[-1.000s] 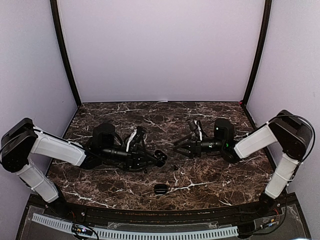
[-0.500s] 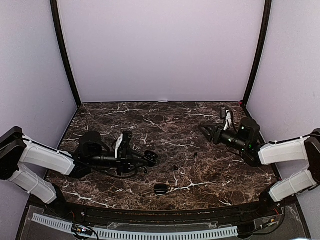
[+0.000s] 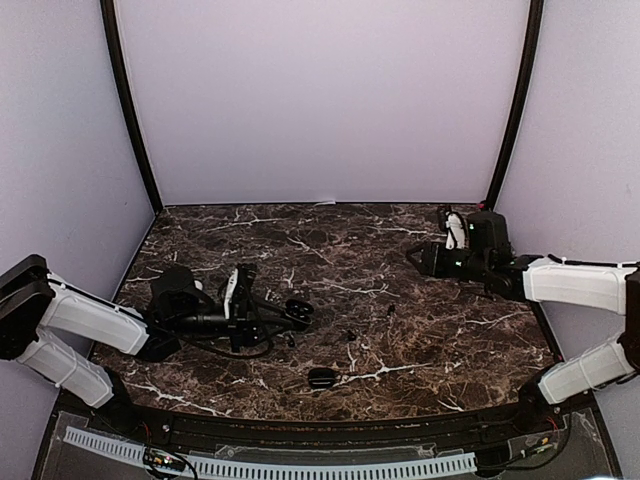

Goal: Insert the wireless bluetooth earbuds into the charging case
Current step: Pick up the right earbud from the center of the board.

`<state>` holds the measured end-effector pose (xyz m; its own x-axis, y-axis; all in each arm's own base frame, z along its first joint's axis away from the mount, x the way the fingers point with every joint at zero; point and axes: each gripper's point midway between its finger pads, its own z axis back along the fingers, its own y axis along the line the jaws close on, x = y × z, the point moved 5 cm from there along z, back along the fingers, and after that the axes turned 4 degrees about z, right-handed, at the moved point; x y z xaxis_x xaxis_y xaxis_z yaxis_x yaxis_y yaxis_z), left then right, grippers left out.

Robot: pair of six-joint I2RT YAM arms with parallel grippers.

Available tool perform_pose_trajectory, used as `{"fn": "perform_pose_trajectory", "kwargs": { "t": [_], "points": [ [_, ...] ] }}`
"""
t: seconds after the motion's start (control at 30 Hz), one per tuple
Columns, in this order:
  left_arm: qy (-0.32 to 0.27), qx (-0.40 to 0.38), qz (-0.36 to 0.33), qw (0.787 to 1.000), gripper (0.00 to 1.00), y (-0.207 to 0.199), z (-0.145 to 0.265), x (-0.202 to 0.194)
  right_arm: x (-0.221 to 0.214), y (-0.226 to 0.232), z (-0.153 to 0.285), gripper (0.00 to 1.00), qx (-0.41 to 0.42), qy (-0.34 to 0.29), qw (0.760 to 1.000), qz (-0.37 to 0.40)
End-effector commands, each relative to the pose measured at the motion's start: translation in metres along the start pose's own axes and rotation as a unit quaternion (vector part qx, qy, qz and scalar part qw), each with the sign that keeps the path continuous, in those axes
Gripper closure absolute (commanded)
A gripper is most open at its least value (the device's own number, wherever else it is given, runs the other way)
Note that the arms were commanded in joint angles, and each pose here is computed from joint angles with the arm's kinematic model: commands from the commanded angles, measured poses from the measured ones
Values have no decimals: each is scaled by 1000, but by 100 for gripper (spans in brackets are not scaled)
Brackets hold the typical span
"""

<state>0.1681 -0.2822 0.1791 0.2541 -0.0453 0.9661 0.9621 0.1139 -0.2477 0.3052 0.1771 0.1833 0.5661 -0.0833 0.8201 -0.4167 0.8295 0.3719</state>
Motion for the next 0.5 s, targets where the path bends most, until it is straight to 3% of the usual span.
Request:
{"fn": "perform_pose_trajectory", "kwargs": {
  "t": [0.0,0.23,0.47],
  "points": [
    [-26,-6,-26,999,72,-9,6,13,-25,-18,-4,44,-79,119,989,-26],
    [-31,6,-37,999,72,-10,11,16,-49,-14,-29,51,-100,219,970,-32],
    [-34,4,-37,999,72,-11,11,17,-69,6,-48,52,-109,258,960,-11]
  ]
}}
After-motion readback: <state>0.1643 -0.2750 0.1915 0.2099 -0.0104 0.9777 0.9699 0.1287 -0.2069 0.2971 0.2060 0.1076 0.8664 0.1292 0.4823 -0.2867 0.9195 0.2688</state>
